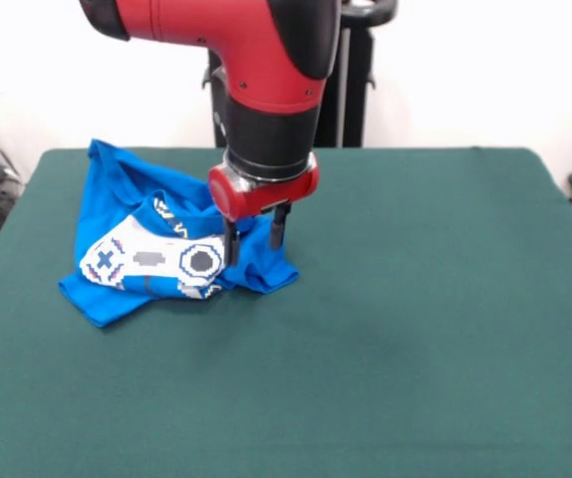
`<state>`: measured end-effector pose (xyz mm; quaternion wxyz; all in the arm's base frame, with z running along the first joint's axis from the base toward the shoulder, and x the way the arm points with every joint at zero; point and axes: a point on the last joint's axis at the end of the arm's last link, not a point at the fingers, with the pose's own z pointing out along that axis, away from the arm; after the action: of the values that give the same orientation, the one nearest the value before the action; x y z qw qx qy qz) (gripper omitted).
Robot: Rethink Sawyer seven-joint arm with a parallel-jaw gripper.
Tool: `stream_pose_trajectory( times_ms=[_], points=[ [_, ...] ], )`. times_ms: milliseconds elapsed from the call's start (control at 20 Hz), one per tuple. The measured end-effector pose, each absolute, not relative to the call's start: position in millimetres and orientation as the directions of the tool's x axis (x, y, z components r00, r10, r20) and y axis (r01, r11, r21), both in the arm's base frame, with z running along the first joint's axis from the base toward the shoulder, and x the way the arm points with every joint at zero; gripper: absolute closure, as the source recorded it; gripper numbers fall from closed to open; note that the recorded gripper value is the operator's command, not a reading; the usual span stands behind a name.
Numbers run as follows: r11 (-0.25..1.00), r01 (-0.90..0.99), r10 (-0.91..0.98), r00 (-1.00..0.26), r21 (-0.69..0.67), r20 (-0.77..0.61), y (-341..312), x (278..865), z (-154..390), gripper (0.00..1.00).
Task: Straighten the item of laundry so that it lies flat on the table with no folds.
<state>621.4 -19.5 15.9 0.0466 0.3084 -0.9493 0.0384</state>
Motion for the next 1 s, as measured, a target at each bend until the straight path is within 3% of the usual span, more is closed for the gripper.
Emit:
stream_pose_trajectory(
  times_ms=[900, 950, 1000],
  points=[
    [0.814, -0.581, -0.572, -0.806, -0.016, 0.155, -27, 597, -22, 0.00],
    [0.814, -0.581, -0.573, -0.804, -0.006, 0.162, -26, 593, -28, 1.00],
    [0.814, -0.581, -0.573, -0.804, -0.005, 0.162, -26, 593, -28, 1.00]
  ],
)
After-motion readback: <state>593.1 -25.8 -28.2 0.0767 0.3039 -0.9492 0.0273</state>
